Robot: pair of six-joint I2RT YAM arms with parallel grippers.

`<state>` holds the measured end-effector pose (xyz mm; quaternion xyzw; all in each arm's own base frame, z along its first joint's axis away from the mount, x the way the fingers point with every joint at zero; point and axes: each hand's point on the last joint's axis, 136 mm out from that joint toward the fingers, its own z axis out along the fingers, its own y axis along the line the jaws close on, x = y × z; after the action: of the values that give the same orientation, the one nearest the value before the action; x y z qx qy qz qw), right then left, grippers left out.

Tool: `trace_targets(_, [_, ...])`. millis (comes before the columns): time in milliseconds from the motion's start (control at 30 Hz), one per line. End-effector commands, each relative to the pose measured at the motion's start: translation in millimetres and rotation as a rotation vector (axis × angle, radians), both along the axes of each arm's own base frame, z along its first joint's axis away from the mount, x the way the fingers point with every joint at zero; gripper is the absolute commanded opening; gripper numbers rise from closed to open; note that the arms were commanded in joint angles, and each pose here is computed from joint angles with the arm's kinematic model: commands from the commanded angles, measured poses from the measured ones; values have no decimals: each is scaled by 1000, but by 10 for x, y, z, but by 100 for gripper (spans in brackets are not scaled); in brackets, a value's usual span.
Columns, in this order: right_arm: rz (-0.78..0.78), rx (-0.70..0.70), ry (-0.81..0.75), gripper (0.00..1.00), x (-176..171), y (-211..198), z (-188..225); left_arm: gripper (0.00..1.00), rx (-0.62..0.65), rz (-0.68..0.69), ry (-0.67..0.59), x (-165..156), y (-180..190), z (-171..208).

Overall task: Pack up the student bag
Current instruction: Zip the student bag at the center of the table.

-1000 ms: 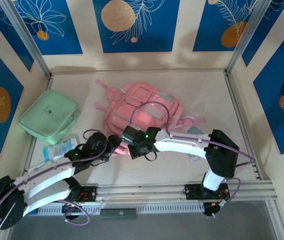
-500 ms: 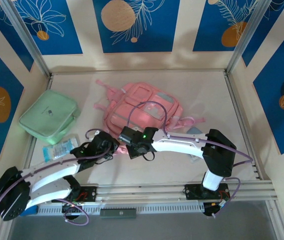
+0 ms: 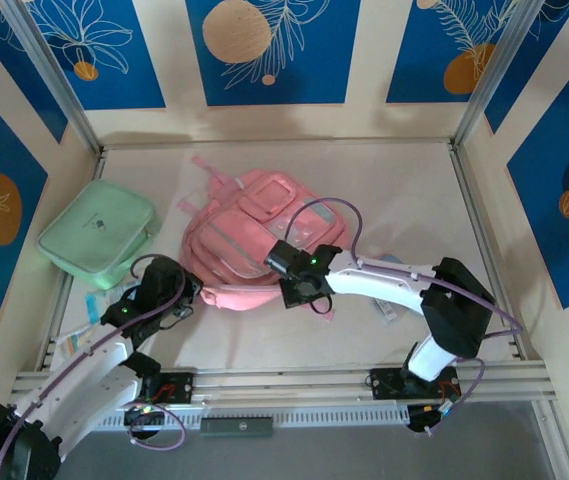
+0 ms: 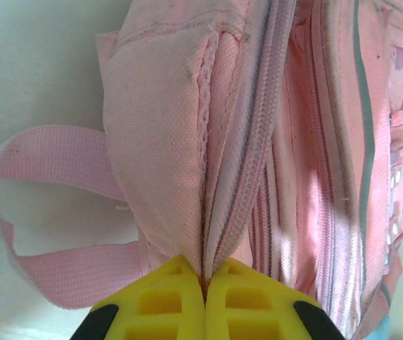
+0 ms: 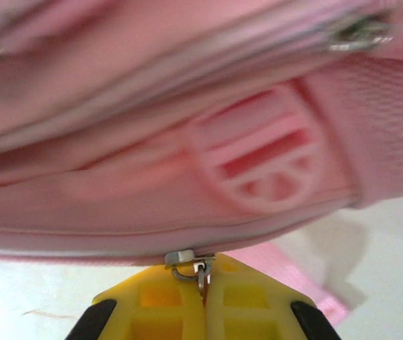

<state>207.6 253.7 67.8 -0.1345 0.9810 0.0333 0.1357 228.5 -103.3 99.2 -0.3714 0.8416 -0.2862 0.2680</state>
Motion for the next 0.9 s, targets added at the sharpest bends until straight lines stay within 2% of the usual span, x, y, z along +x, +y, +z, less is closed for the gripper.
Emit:
trace_targets(0, [-35,-98,25,0,4,-393,-40,0,103,-1,-8,4,206,24])
trace_targets(200, [-80,-93,28,0,153,-521,-37,0,148,-28,7,61,256,59])
trace_targets(367, [9,-35,27,0,9,-204,55,0,125,-74,2,83,165,78])
trace_targets(400, [27,-24,30,0,-23,-136,72,5,130,-84,-1,83,157,82])
trace_targets(433, [51,-11,34,0,-65,-59,90,20,138,-101,-3,80,146,96])
trace_targets(467, [69,-5,32,4,-103,-3,109,31,142,-112,-3,72,141,121])
trace_targets(533, [89,2,17,13,-155,65,177,41,135,-150,-14,44,100,181])
trace_targets(733, [54,83,0,31,-200,61,440,51,191,-201,-39,-96,159,364])
trace_targets(867, [-48,180,38,41,-79,-42,579,51,139,-260,-88,-116,-2,540])
